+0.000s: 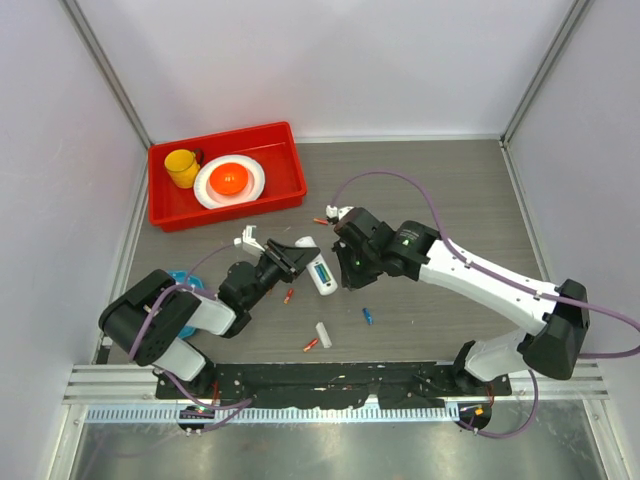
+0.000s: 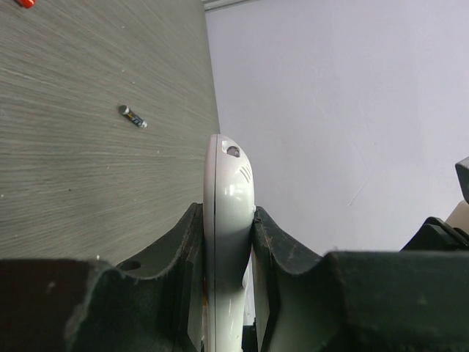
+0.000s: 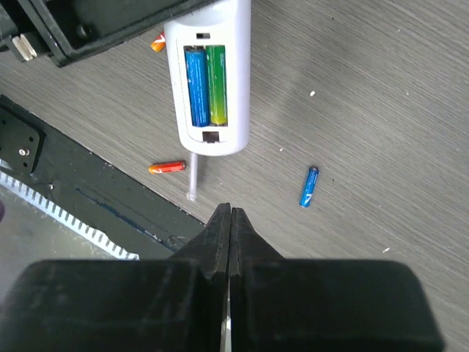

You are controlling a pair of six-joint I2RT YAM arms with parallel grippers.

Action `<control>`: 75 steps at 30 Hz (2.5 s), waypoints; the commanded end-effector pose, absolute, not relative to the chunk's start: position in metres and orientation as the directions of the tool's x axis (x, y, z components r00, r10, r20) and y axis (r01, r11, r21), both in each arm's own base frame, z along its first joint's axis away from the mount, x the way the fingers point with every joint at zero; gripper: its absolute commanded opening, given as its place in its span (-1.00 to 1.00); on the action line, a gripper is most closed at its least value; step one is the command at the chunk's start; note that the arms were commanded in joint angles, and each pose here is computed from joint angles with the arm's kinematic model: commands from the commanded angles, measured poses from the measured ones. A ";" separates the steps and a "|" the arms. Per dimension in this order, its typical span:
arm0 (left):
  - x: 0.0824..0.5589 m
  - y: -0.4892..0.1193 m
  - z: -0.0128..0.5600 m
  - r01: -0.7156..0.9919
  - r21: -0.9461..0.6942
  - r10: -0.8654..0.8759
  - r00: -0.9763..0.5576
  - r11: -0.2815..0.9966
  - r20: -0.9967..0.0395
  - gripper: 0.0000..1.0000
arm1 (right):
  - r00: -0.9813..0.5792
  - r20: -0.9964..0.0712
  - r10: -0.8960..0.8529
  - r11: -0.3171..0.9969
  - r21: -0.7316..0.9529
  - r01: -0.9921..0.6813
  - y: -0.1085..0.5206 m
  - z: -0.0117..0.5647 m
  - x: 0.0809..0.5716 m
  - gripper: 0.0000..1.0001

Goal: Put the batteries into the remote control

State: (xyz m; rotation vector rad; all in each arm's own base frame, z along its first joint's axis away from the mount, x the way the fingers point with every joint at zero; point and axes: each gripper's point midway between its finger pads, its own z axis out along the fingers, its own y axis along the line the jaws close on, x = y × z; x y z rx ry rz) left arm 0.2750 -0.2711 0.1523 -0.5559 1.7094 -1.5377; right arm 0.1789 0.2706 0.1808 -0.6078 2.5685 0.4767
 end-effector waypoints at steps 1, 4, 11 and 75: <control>0.270 -0.265 0.219 0.377 -0.925 -0.796 -0.545 0.046 -0.262 -0.99 | -0.761 -0.588 -0.272 0.827 0.262 -0.498 0.293 0.205 0.195 -0.99; 0.269 -0.265 0.218 0.376 -0.925 -0.796 -0.546 0.048 -0.263 -0.99 | -0.755 -0.608 -0.248 0.839 0.254 -0.481 0.295 0.209 0.202 -0.99; 0.272 -0.252 0.230 0.399 -0.915 -0.835 -0.484 0.056 -0.262 -0.99 | -0.738 -0.638 -0.220 0.883 0.191 -0.428 0.278 0.198 0.212 -0.98; 0.221 -0.168 0.217 0.325 -0.923 -0.875 -0.360 0.207 -0.324 -1.00 | -0.820 -0.438 -0.367 0.841 0.221 -0.494 0.324 0.021 0.083 0.23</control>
